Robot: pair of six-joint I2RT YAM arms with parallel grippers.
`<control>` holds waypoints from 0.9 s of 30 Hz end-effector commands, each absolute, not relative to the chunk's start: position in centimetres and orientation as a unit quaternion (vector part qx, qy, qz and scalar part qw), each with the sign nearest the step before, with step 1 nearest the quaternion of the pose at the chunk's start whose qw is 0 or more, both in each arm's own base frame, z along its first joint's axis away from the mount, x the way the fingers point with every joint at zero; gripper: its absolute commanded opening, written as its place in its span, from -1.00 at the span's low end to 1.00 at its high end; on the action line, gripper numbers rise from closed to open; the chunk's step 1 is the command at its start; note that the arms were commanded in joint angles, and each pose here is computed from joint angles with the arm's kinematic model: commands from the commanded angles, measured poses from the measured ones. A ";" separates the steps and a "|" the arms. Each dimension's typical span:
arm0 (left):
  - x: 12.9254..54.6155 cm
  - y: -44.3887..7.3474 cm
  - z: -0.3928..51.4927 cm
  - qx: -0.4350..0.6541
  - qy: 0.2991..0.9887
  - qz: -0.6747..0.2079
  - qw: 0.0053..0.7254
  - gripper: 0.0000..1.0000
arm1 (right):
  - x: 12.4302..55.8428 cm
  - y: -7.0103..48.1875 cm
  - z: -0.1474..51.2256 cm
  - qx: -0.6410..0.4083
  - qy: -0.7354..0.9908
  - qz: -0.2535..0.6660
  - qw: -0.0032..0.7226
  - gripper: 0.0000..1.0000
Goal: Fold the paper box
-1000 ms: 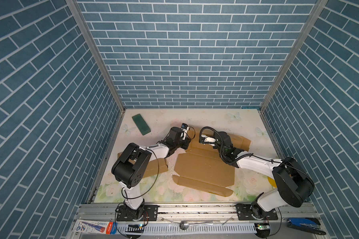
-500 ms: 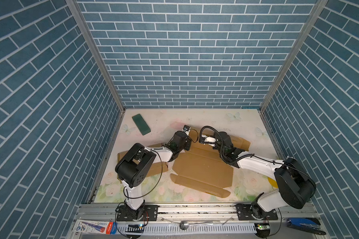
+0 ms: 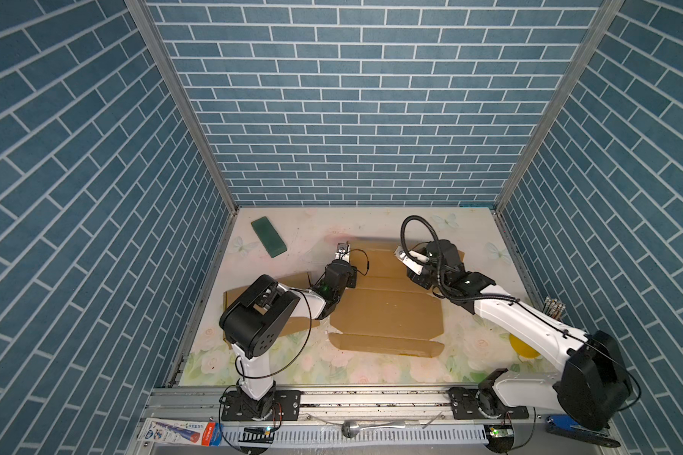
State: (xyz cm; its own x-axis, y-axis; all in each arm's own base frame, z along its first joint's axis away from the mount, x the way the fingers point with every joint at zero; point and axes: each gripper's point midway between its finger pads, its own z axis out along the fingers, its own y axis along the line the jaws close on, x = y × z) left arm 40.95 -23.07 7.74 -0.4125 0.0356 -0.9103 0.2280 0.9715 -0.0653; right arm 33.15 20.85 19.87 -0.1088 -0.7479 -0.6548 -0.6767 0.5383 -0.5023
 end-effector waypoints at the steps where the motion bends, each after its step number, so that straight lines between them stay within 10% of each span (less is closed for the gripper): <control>1: 38.6 -21.3 4.1 0.081 0.857 -0.031 0.509 -1.00 | 31.7 20.6 23.3 -0.351 0.802 0.103 0.473 0.12; 10: 37.0 -21.1 3.8 0.083 0.838 0.027 0.539 -1.00 | 34.6 12.6 25.6 0.058 0.915 0.085 0.389 -0.13; 27: 35.6 -21.0 2.5 0.101 0.831 0.046 0.545 -1.00 | 36.4 16.7 20.0 0.090 0.951 0.141 0.261 0.22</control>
State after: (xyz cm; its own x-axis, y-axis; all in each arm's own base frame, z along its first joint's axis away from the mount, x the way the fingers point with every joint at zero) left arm 37.53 -22.53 7.48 -0.2712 0.0490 -0.9613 0.0958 0.9951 0.0237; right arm 36.14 15.64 19.19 -0.8421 0.1817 -0.5077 0.0673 0.9696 0.2355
